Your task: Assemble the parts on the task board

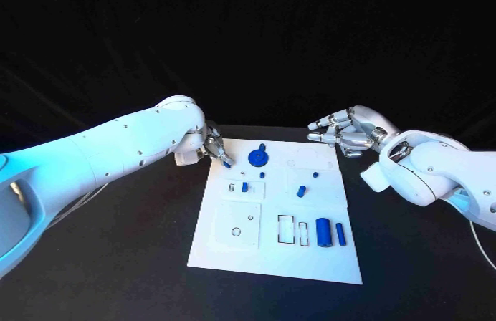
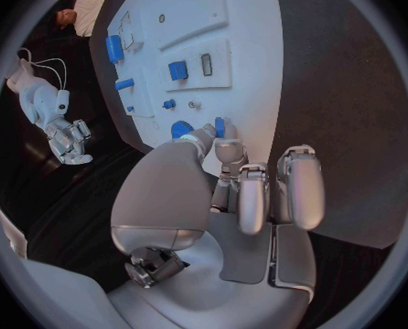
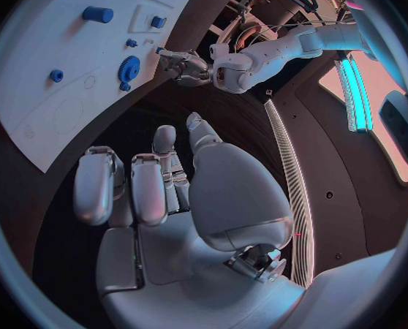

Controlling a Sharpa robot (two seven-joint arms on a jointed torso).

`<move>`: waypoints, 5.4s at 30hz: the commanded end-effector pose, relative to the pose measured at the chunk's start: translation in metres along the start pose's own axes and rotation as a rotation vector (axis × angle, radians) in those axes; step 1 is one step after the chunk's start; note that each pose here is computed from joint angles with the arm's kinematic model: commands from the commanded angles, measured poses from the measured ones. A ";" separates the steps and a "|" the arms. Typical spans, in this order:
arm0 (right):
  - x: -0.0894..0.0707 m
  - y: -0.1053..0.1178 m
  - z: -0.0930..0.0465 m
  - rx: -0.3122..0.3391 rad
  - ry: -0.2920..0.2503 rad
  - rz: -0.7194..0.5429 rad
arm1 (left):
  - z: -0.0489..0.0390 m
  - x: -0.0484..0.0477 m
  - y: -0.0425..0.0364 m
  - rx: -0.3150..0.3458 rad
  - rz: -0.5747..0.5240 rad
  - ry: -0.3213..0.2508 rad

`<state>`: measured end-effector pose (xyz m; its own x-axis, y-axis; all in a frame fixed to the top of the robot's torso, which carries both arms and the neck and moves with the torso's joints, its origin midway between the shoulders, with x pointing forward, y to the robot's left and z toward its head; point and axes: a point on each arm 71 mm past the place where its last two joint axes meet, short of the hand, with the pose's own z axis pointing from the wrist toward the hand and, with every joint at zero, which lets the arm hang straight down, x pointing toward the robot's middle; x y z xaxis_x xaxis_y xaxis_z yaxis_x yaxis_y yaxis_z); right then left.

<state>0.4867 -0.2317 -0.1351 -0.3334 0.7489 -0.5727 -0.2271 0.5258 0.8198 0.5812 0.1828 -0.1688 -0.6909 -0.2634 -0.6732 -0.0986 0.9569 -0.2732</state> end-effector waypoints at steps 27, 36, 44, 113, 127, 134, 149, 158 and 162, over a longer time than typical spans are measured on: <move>0.005 -0.006 -0.001 0.015 0.029 0.006 | -0.0193 0.0580 0.0148 0.108 -0.048 -0.057; 0.006 -0.007 -0.001 0.015 0.031 0.007 | -0.0196 0.0625 0.0141 0.112 -0.030 -0.033; 0.006 -0.007 -0.001 0.016 0.031 0.007 | -0.0194 0.0650 0.0156 0.101 0.008 0.002; 0.008 -0.005 -0.002 0.008 0.045 0.013 | -0.0141 0.0695 0.0073 -0.026 0.132 0.023; 0.008 -0.006 -0.002 0.011 0.048 0.013 | -0.0149 0.0673 0.0074 -0.021 0.116 0.001; 0.008 -0.006 -0.002 0.013 0.052 0.013 | -0.0173 0.0644 0.0076 -0.002 0.074 -0.031; 0.009 -0.007 0.000 0.014 0.056 0.013 | -0.0284 0.0449 0.0127 0.084 -0.073 -0.131; 0.010 -0.008 0.001 0.016 0.059 0.014 | -0.0342 0.0285 -0.0026 0.417 -0.266 -0.227; 0.011 -0.008 0.001 0.017 0.062 0.015 | -0.0336 0.0295 -0.0161 0.537 -0.195 -0.295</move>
<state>0.4868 -0.2291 -0.1466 -0.3755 0.7387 -0.5598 -0.2021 0.5242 0.8272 0.5377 0.1753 -0.1732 -0.5243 -0.4795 -0.7037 0.0603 0.8034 -0.5924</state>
